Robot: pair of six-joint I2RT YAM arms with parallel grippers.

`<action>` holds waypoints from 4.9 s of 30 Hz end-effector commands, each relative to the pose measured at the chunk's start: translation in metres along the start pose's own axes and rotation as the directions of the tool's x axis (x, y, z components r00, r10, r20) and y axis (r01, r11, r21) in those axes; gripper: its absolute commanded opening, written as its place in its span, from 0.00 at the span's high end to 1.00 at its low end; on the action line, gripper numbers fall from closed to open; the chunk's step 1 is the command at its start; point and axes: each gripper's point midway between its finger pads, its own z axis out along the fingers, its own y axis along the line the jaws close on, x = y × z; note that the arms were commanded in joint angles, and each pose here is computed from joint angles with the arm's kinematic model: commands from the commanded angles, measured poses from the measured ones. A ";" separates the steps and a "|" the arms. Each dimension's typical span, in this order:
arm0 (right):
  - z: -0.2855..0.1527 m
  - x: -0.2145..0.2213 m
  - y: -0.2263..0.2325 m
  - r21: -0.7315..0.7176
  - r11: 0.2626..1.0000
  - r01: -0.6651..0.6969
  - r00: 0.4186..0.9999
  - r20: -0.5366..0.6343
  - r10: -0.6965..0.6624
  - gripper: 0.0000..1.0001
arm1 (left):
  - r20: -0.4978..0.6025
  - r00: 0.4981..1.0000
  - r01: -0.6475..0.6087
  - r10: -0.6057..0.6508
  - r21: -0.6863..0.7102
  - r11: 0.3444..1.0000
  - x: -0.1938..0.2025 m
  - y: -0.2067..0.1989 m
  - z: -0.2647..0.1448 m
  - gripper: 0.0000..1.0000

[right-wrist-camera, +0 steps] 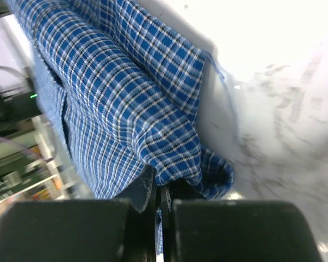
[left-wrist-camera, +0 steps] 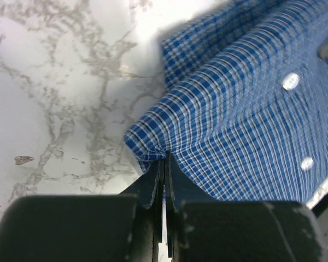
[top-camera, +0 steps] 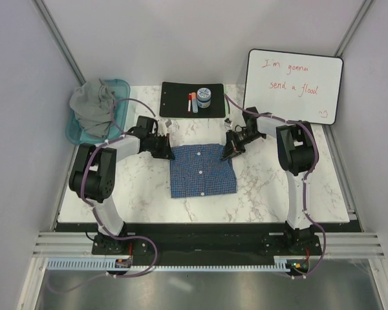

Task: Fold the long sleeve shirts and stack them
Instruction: Fold the shirt

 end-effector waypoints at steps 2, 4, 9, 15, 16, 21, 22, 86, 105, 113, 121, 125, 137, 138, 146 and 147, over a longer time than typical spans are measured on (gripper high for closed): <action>0.011 0.007 -0.019 0.036 0.999 0.004 0.999 -0.047 -0.002 1.00 | 0.030 0.998 0.062 -0.059 -0.130 0.990 -0.013 0.023 0.006 0.98; 0.014 0.008 -0.027 0.059 0.998 -0.002 0.998 -0.055 0.005 1.00 | 0.007 0.998 0.070 -0.069 -0.146 0.987 -0.007 0.026 0.007 0.98; 0.018 0.025 -0.022 0.110 0.988 0.112 0.989 -0.113 -0.099 1.00 | -0.094 0.991 0.083 -0.093 -0.105 0.991 0.026 0.015 0.001 0.98; 0.018 0.019 -0.028 0.281 0.896 0.345 0.931 -0.224 -0.289 0.95 | -0.226 0.973 -0.020 0.045 0.111 0.994 0.080 -0.045 -0.028 0.85; 0.017 0.013 -0.029 0.299 0.874 0.383 0.917 -0.235 -0.322 0.92 | -0.189 0.979 -0.045 0.074 0.151 0.987 0.078 -0.058 -0.042 0.78; 0.018 -0.048 -0.002 0.370 0.735 0.568 0.823 -0.251 -0.509 0.67 | 0.020 0.994 -0.106 0.104 0.225 0.969 0.042 -0.075 -0.092 0.36; 0.016 -0.057 0.005 0.374 0.724 0.580 0.814 -0.240 -0.528 0.61 | 0.064 0.991 -0.131 0.119 0.225 0.966 0.029 -0.078 -0.100 0.34; -0.098 -0.072 0.041 0.309 0.920 0.240 0.955 0.095 -0.281 0.30 | -0.108 0.969 -0.228 0.223 -0.040 0.973 -0.075 -0.019 -0.079 0.98; -0.120 0.000 0.014 0.131 0.990 0.051 0.990 0.127 -0.068 0.31 | -0.556 0.547 -0.816 0.626 -0.185 0.548 0.025 -0.096 0.006 0.98; -0.123 0.066 -0.017 0.064 0.986 -0.153 0.980 0.138 0.143 0.30 | -0.493 0.558 -0.774 0.668 -0.020 0.633 0.072 -0.178 0.073 0.77; -0.128 0.083 -0.011 0.097 0.983 -0.153 0.981 0.135 0.140 0.25 | -0.290 0.656 -0.669 0.696 0.202 0.715 0.034 -0.285 -0.001 0.32; -0.120 0.084 -0.006 0.041 0.984 -0.172 0.978 0.129 0.165 0.23 | -0.174 0.721 -0.638 0.670 0.208 0.741 -0.004 -0.271 -0.043 0.28; -0.047 0.053 -0.011 0.011 0.990 -0.141 0.990 -0.027 0.141 0.52 | -0.307 0.723 -0.647 0.619 0.014 0.762 -0.008 -0.068 -0.003 0.53; -0.043 0.049 -0.016 0.035 0.991 -0.132 0.991 -0.027 0.133 0.56 | -0.322 0.721 -0.642 0.614 0.025 0.767 0.001 -0.065 -0.001 0.58; -0.017 -0.025 -0.026 0.118 0.993 0.002 1.000 0.006 -0.003 0.67 | -0.415 0.703 -0.519 0.578 0.256 0.815 0.115 -0.109 0.000 0.71; -0.014 -0.030 -0.022 0.118 0.993 0.020 1.000 -0.001 -0.020 0.67 | -0.414 0.696 -0.506 0.587 0.297 0.810 0.127 -0.124 -0.002 0.71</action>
